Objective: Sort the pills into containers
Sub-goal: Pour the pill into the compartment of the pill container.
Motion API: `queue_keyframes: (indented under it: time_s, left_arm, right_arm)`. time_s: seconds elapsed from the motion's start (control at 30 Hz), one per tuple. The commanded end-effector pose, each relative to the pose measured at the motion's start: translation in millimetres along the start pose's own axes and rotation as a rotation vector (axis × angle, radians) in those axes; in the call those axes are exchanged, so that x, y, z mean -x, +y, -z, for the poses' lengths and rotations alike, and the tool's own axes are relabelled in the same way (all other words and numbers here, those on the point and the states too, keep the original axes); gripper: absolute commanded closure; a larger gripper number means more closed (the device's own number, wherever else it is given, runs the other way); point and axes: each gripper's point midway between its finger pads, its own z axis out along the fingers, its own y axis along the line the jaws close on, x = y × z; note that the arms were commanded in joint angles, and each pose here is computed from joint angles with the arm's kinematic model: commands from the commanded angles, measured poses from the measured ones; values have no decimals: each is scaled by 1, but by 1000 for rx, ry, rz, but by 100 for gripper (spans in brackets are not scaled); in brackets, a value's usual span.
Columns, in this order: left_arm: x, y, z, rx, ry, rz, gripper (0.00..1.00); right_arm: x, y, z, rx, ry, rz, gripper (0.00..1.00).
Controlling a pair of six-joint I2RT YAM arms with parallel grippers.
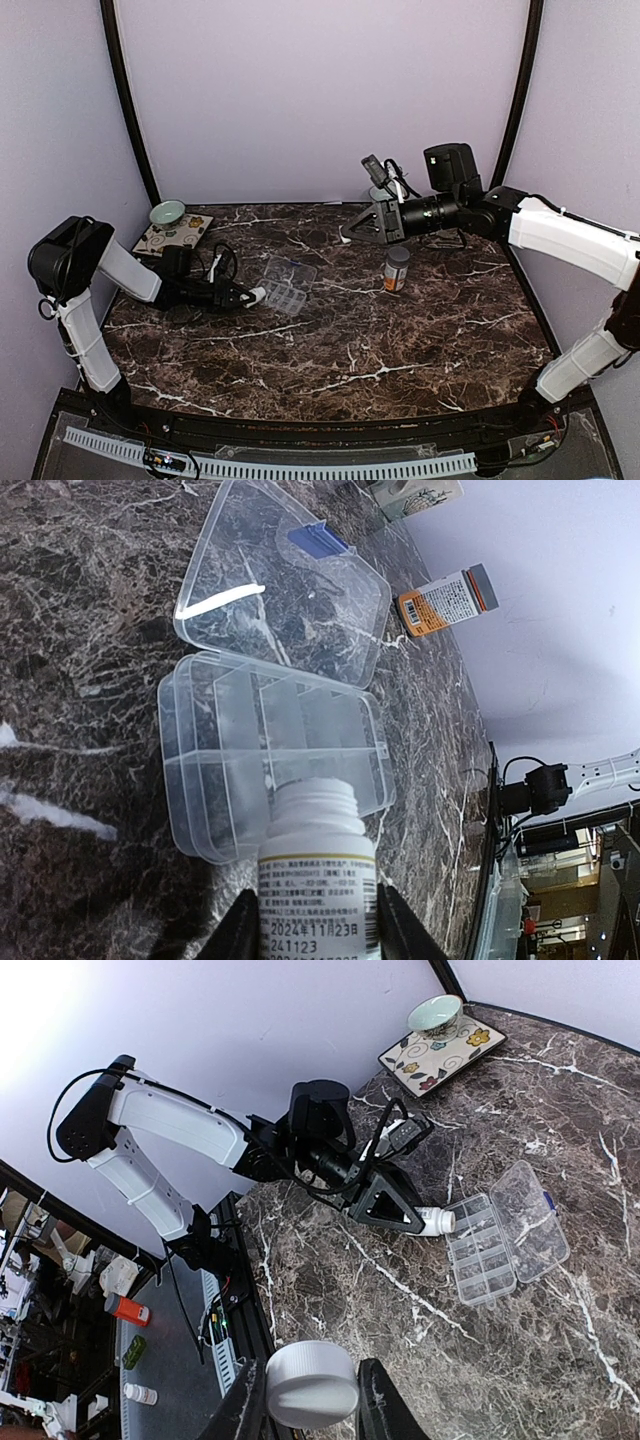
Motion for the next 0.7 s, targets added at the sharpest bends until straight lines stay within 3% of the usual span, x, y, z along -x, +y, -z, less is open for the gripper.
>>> queue_keyframes:
  time_s: [0.0, 0.67]
  left_arm:
    - [9, -7, 4, 5, -9, -35, 100]
    - [11, -12, 6, 29, 7, -54, 100]
  right_arm:
    - [15, 10, 3, 28, -43, 43, 96]
    - [14, 11, 4, 33, -46, 40, 96]
